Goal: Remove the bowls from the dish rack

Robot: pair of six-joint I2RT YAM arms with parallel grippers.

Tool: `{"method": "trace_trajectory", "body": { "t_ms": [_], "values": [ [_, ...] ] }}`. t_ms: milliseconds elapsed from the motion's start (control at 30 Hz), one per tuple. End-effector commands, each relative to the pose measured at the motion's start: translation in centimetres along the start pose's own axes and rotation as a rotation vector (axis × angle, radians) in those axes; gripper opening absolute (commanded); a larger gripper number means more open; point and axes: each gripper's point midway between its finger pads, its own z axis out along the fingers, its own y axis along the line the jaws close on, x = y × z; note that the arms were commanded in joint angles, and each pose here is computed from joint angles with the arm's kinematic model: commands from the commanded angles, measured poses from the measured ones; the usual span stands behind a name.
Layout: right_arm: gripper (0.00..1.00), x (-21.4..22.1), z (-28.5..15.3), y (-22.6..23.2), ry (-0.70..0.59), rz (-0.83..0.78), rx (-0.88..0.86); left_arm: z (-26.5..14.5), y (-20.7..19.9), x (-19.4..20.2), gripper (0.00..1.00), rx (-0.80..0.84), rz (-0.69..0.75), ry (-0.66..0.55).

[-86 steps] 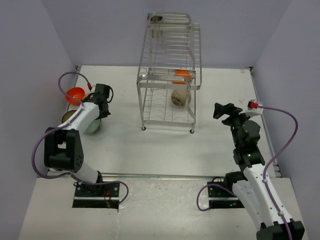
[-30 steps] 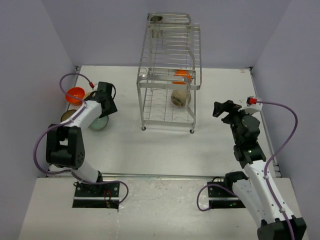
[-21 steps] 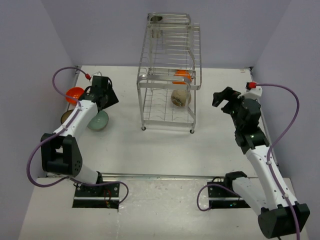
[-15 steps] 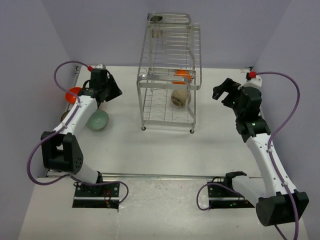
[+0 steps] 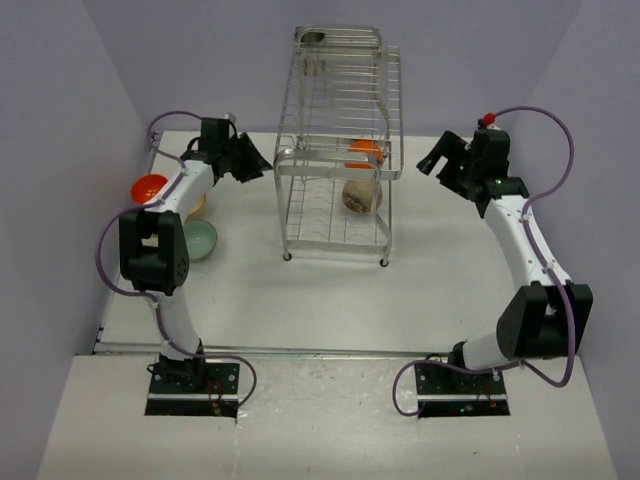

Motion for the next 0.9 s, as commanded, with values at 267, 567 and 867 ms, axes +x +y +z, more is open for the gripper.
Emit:
{"method": "trace_trajectory", "body": {
  "t_ms": [267, 567, 867],
  "values": [
    [0.38, 0.3, 1.7, 3.7, 0.222, 0.017, -0.023, -0.2, -3.8, -2.2, 0.42, 0.174, 0.136, 0.000],
    [0.00, 3.4, 3.5, 6.3, 0.373, -0.051, -0.009, 0.6, -5.3, -1.4, 0.34, 0.254, 0.125, 0.107],
    [0.00, 5.1, 5.1, 7.9, 0.422, -0.060, -0.021, 0.6, -6.2, -1.3, 0.66, 0.306, 0.126, 0.132]
  ]
}}
